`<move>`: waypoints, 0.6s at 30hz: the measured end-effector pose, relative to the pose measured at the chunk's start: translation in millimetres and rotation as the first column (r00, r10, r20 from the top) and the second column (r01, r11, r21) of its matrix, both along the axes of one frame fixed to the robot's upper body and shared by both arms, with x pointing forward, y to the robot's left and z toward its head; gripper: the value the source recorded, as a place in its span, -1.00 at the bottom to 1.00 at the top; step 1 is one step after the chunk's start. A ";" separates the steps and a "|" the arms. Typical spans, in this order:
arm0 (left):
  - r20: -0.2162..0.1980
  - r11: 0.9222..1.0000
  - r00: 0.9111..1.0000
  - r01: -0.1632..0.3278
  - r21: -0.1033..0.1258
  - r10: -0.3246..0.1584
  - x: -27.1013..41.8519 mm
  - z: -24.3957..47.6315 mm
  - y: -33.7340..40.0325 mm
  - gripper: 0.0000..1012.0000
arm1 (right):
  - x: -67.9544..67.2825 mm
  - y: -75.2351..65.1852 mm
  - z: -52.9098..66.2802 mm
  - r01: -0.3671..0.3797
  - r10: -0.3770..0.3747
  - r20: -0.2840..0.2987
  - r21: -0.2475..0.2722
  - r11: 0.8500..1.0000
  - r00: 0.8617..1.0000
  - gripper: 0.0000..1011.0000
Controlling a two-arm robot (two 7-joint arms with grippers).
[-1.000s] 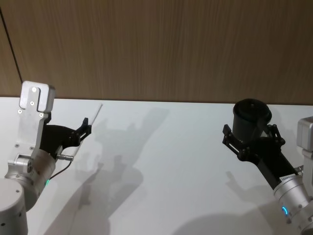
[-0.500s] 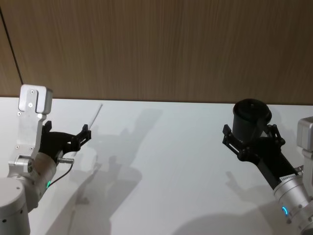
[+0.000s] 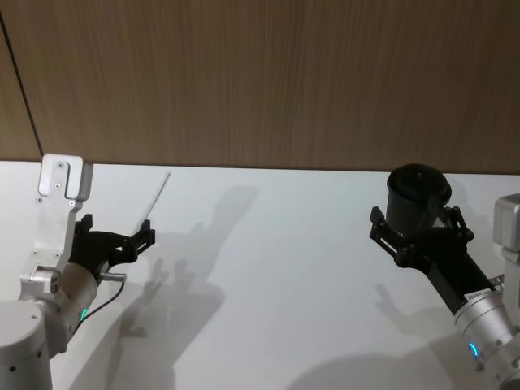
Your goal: Pick up the straw with one hand, pass it to the other hand, and insert it into the cup.
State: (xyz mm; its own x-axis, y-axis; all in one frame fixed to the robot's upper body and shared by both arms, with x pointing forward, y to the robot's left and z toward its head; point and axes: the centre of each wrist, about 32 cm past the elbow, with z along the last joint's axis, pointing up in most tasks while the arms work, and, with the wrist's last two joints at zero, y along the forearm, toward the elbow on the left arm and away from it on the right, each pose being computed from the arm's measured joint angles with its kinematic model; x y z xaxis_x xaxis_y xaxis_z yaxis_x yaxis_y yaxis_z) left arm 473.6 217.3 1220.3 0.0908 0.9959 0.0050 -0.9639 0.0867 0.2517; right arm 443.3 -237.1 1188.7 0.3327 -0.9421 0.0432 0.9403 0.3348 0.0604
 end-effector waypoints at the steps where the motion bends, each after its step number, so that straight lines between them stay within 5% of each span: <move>1: -0.001 1.000 1.000 0.002 0.001 -0.002 0.4 -0.8 0.1 0.98 | 0.0 0.0 0.0 0.000 0.000 0.000 0.000 1.000 1.000 0.98; 18: -0.031 1.000 1.000 0.008 0.011 -0.007 11.0 -19.7 2.2 0.98 | 0.0 0.0 0.0 0.000 0.000 0.000 0.000 1.000 1.000 0.98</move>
